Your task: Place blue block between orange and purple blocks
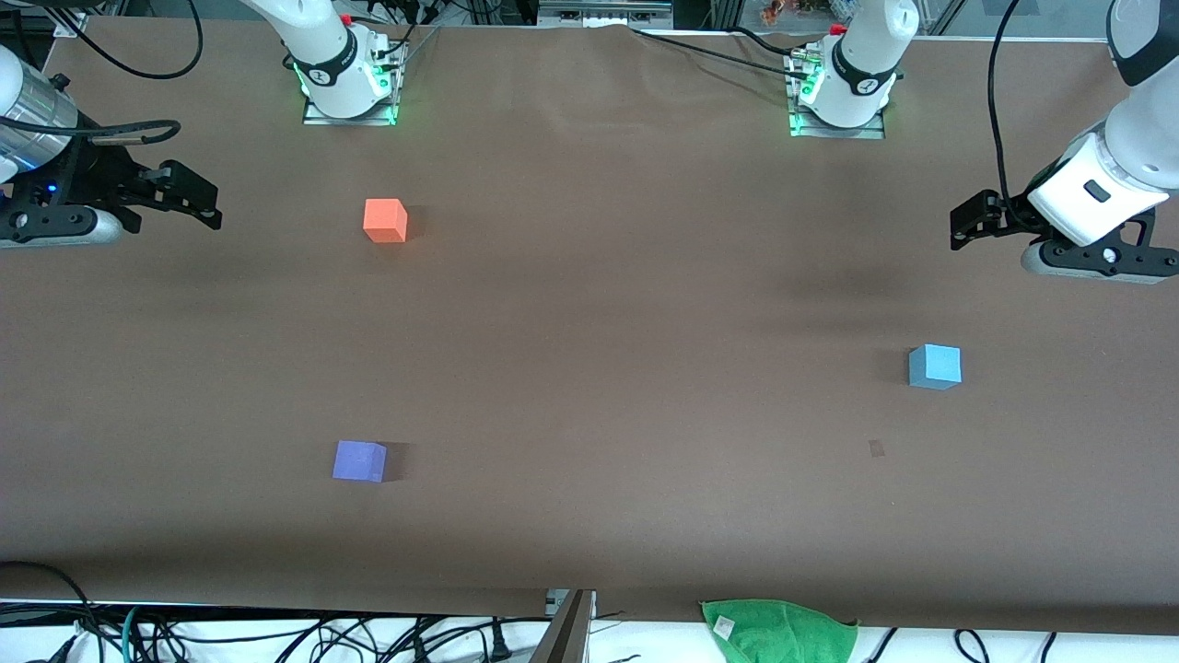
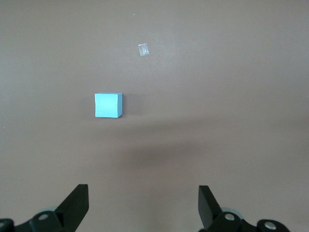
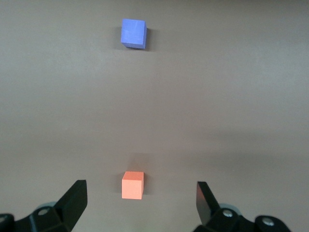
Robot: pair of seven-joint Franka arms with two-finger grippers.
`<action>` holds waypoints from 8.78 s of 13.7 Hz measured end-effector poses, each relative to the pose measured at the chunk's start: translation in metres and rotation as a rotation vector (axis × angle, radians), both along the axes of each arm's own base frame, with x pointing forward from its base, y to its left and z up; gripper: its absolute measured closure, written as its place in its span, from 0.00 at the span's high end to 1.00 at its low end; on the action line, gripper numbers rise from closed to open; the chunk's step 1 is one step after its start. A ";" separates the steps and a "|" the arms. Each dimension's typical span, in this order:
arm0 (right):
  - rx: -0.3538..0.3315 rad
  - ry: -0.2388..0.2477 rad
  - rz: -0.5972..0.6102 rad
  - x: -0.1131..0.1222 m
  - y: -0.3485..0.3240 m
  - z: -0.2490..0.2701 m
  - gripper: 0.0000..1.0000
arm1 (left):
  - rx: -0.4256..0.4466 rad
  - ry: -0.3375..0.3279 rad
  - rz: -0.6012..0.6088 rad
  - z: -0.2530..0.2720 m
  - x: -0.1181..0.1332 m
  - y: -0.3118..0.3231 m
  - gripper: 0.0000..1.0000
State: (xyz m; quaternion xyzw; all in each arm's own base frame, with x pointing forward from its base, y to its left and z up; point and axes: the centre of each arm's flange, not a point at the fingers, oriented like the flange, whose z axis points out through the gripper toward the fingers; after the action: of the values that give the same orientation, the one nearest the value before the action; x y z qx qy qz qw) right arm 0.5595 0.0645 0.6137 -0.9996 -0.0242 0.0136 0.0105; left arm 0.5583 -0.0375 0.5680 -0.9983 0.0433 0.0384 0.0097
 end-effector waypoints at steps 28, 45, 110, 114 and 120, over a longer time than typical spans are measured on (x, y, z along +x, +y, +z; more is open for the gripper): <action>0.000 -0.001 0.000 0.000 0.000 0.000 1.00 | 0.001 0.046 -0.004 -0.028 0.014 -0.003 1.00; -0.001 0.005 -0.001 0.002 0.000 -0.004 1.00 | 0.005 0.212 -0.037 -0.283 0.122 0.087 1.00; -0.010 0.066 -0.058 0.053 0.175 -0.181 1.00 | 0.046 0.028 0.055 -0.101 0.054 -0.262 1.00; 0.016 -0.015 -0.162 0.031 0.288 -0.237 1.00 | 0.046 0.039 -0.015 -0.079 0.087 -0.145 1.00; 0.067 -0.089 -0.262 0.006 0.411 -0.309 1.00 | -0.006 0.005 0.009 -0.044 0.103 -0.041 1.00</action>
State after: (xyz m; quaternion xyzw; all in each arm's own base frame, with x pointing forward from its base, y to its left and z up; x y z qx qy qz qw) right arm 0.5653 0.4756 0.3046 -0.9929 0.1058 -0.0329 0.0444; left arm 0.6617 -0.0785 0.5237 -0.9984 0.0391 0.0406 0.0064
